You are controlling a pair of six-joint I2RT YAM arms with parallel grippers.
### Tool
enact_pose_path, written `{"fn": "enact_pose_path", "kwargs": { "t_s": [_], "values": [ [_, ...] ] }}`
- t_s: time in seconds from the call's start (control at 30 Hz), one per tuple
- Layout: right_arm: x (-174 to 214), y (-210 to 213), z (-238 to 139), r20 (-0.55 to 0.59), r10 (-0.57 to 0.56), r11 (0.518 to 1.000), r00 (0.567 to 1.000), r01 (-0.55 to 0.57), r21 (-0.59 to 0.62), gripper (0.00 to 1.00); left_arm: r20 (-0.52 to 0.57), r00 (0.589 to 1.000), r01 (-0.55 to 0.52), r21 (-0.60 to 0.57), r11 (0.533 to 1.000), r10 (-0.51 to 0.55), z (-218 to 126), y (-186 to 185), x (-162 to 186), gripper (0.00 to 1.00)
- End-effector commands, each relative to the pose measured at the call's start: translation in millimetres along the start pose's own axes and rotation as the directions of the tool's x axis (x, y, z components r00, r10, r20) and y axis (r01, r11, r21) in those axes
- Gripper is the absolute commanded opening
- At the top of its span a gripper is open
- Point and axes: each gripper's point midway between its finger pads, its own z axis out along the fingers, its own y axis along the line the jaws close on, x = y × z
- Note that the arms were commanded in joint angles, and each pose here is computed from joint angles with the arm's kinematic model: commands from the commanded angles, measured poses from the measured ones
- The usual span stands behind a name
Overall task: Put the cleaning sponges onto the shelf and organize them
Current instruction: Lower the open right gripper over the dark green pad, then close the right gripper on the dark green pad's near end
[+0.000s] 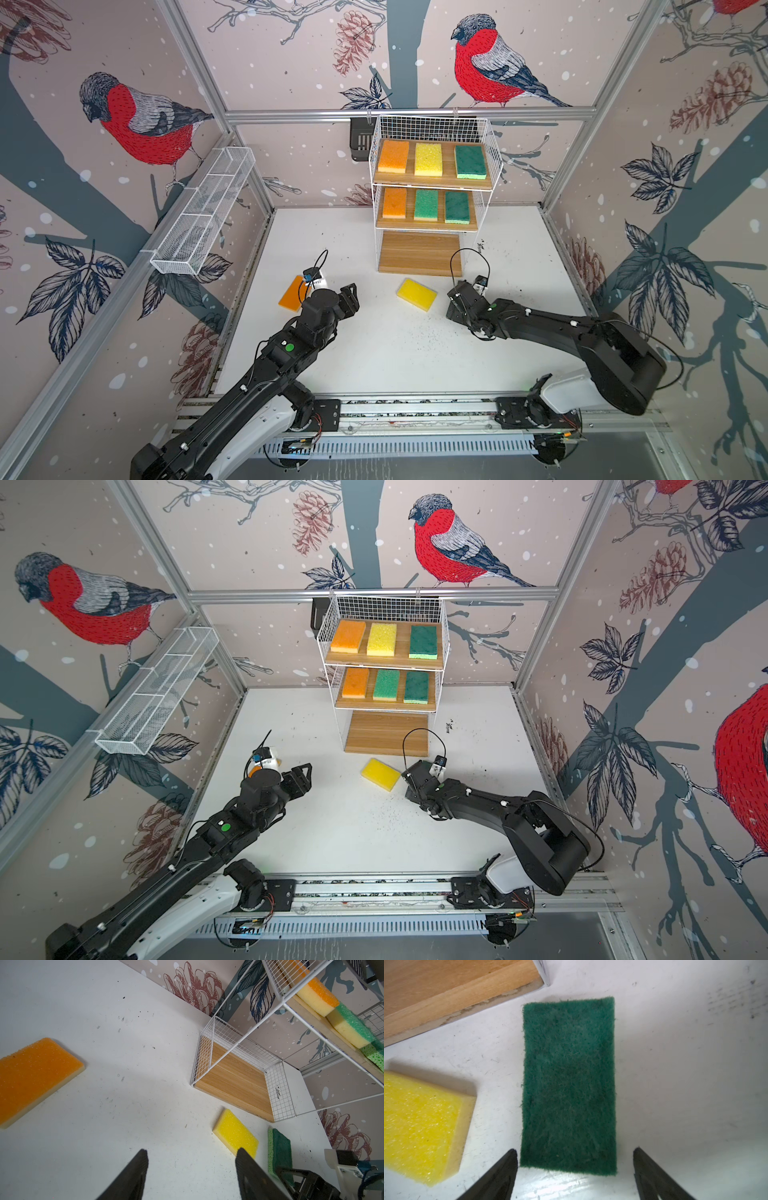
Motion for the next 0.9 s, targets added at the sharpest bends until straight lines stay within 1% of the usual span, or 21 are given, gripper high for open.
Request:
{"fn": "enact_pose_path", "kwargs": {
  "t_s": [0.0,0.23,0.53,0.87],
  "values": [
    [-6,2,1,0.025,-0.022,1.000,0.999,0.022,0.009,0.87,0.014,1.000,-0.009,-0.015,1.000,0.009,0,2,-3,0.68],
    [-6,6,10,0.013,-0.074,0.996,0.997,0.074,0.043,0.86,0.012,1.000,-0.006,-0.012,1.000,0.006,1,1,-2,0.68],
    [-2,-5,15,-0.007,-0.089,0.990,0.996,0.090,0.111,0.84,0.004,1.000,-0.003,-0.014,1.000,0.003,4,2,0,0.68],
    [1,-12,19,-0.012,-0.112,0.984,0.994,0.112,0.139,0.78,-0.015,1.000,0.004,-0.003,1.000,-0.004,9,0,6,0.68]
  ]
}}
